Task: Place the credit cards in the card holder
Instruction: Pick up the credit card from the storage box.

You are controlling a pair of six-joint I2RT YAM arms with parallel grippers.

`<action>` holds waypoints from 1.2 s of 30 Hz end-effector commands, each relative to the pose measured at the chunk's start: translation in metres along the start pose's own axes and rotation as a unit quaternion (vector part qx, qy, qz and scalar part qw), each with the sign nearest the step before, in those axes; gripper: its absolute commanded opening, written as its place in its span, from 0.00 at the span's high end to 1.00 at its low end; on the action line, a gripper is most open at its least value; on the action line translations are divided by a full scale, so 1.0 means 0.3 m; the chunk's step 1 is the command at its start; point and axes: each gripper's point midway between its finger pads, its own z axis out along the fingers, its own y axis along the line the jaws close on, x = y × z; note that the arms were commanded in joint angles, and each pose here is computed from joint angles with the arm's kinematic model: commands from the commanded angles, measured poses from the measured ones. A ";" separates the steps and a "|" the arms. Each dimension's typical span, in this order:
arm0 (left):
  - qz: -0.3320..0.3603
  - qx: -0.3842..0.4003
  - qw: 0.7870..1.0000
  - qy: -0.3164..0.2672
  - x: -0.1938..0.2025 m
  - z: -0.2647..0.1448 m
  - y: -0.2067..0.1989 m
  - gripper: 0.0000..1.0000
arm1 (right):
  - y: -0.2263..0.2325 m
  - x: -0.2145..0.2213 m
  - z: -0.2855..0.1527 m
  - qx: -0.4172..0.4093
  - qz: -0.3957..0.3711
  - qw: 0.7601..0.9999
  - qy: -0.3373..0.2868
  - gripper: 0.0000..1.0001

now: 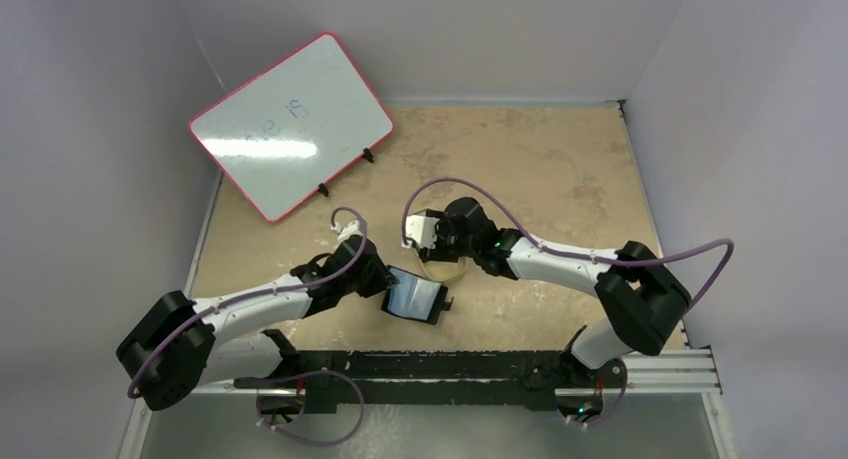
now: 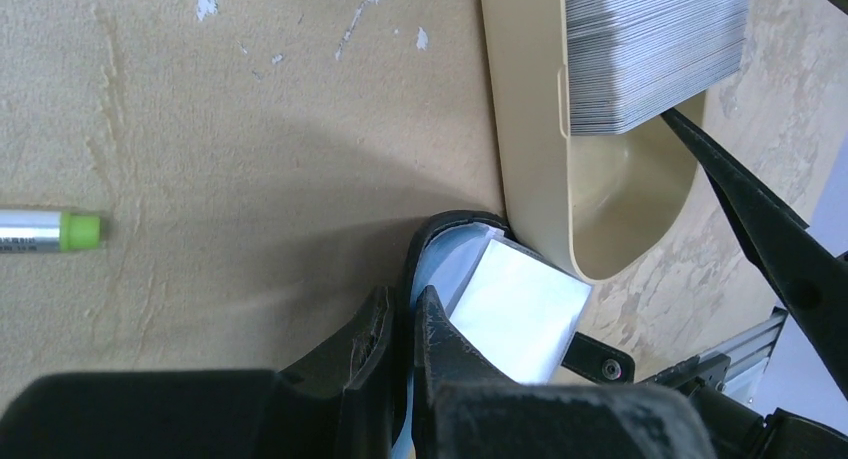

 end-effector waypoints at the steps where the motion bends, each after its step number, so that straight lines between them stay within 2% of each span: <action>1: -0.016 0.058 0.997 -0.051 -0.117 0.000 -0.126 1.00 | -0.078 -0.047 0.024 0.042 -0.034 0.998 -0.020 0.41; 16: -0.032 0.073 0.996 -0.030 -0.084 -0.031 -0.122 1.00 | -0.051 -0.017 0.038 0.010 -0.063 0.998 0.005 0.40; 21: -0.036 0.070 0.997 -0.016 -0.060 -0.032 -0.105 1.00 | -0.085 -0.021 0.052 0.032 -0.072 0.997 0.008 0.43; 25: -0.038 0.068 0.997 -0.004 -0.036 -0.032 -0.090 1.00 | -0.116 -0.026 0.039 0.058 -0.063 0.996 0.009 0.47; 36: -0.036 0.054 0.998 0.010 0.001 -0.028 -0.039 0.95 | -0.140 -0.042 0.001 0.087 -0.043 0.995 -0.009 0.68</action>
